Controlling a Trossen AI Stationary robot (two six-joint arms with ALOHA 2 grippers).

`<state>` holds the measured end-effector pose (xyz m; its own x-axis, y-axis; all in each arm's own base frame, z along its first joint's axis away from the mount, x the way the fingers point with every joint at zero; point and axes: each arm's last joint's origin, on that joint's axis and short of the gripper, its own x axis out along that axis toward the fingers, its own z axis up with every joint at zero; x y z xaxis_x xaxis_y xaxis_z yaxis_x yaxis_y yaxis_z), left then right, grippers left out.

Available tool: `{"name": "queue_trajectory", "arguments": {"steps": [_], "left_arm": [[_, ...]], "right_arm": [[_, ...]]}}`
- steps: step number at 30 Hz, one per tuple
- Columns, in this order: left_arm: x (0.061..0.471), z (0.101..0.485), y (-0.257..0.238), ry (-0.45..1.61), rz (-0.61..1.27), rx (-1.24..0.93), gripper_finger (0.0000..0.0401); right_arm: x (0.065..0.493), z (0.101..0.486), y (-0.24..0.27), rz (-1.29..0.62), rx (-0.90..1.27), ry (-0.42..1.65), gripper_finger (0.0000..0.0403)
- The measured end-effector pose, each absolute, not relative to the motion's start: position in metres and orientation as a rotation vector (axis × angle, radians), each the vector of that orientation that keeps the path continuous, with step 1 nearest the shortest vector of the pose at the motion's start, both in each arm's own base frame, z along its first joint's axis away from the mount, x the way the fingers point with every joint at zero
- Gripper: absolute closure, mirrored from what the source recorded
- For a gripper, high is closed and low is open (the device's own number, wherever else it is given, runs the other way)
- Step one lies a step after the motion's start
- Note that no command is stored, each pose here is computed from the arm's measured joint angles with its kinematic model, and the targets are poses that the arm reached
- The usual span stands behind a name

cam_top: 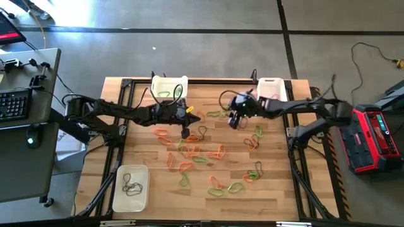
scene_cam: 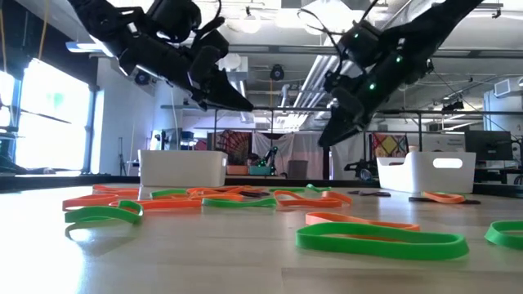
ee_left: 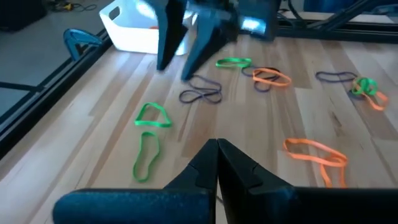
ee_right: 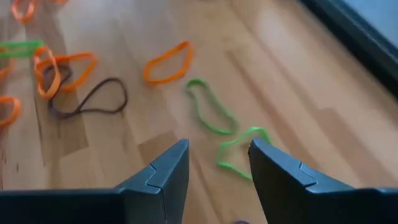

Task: Sort rubber bands into baskets
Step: Put the green rubber band into the top left white bin

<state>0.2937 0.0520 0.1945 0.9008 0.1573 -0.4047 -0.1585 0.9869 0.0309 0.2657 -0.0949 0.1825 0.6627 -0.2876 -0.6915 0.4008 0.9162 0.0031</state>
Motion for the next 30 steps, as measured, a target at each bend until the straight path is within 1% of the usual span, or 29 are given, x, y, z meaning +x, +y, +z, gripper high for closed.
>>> {"name": "queue_trajectory", "arguments": {"steps": [5, 8, 11, 15, 19, 23, 24, 27, 30], "left_arm": [[0.294, 0.194, 0.051, 0.423, 0.168, -0.028, 0.0401], [0.293, 0.193, 0.052, 0.43, 0.178, -0.049, 0.04], [0.293, 0.193, 0.052, 0.435, 0.179, -0.052, 0.04], [0.293, 0.193, 0.052, 0.436, 0.181, -0.052, 0.04], [0.293, 0.193, 0.052, 0.436, 0.182, -0.052, 0.04], [0.293, 0.193, 0.052, 0.436, 0.182, -0.051, 0.04], [0.293, 0.193, 0.052, 0.437, 0.181, -0.046, 0.04], [0.293, 0.193, 0.052, 0.438, 0.168, -0.029, 0.04], [0.293, 0.193, 0.051, 0.437, 0.142, -0.023, 0.04]], "right_arm": [[0.282, 0.157, -0.098, -0.449, 0.208, 0.745, 0.0247], [0.287, 0.143, -0.1, -0.503, 0.235, 0.761, 0.0247], [0.288, 0.131, -0.101, -0.532, 0.256, 0.793, 0.0256], [0.289, 0.119, -0.103, -0.535, 0.266, 0.829, 0.0286], [0.291, 0.11, -0.103, -0.533, 0.265, 0.837, 0.0329], [0.292, 0.112, -0.103, -0.532, 0.263, 0.831, 0.0388], [0.291, 0.114, -0.103, -0.531, 0.263, 0.825, 0.0395], [0.296, 0.128, -0.098, -0.493, 0.269, 0.742, 0.0393], [0.302, 0.145, -0.087, -0.426, 0.275, 0.645, 0.0401]]}}
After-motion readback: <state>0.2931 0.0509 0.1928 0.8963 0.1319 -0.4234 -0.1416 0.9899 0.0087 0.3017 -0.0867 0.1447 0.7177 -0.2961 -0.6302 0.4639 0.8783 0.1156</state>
